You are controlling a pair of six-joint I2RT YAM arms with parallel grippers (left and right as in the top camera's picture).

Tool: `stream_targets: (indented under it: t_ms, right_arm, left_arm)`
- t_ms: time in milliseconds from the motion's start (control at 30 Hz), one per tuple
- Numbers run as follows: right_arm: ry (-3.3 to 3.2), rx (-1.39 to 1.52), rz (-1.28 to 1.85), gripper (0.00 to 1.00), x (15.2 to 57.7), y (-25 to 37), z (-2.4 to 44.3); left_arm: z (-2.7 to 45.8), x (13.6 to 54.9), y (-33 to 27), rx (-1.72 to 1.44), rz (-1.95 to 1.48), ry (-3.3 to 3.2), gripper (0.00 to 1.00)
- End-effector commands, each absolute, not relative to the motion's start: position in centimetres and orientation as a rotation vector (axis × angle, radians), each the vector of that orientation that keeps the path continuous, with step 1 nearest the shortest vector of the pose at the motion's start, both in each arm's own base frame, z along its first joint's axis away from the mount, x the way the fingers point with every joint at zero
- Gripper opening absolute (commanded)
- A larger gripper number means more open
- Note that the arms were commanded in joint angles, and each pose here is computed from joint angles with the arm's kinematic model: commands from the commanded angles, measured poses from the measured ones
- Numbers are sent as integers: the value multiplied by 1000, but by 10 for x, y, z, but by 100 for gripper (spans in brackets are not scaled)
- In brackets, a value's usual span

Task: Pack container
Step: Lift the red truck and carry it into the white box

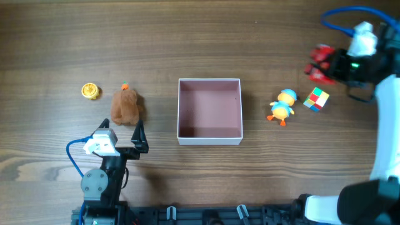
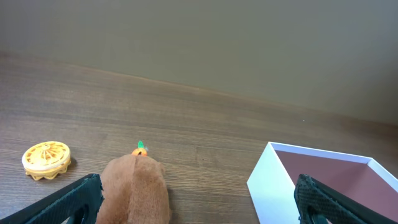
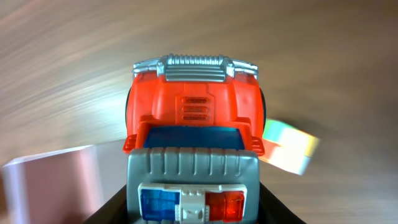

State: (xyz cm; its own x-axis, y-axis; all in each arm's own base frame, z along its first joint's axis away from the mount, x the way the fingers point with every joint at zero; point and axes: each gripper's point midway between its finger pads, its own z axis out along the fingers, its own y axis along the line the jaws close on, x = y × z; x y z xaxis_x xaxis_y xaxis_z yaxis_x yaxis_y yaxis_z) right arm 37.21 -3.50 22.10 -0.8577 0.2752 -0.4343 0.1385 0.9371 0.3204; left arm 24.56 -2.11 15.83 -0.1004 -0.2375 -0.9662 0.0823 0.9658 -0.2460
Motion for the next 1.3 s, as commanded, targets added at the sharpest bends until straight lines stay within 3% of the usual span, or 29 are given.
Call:
stream_targets:
  t_ms: [0, 400, 633, 767, 1267]
  right_arm:
    - [2543, 95, 491, 36, 374, 41, 253]
    - [2634, -126, 405, 36, 347, 145, 235]
    - [2752, -203, 432, 36, 325, 193, 197]
    - [2835, -153, 246, 37, 329, 197, 157]
    - [2950, -76, 81, 41, 341, 192, 97]
  left_arm:
    - [155, 246, -23, -105, -273, 1655, 100]
    - [155, 246, -23, -105, -273, 1655, 100]
    - [155, 246, -23, -104, -273, 1655, 100]
    - [155, 246, -23, -105, -273, 1655, 100]
    - [155, 246, -23, -105, -273, 1655, 100]
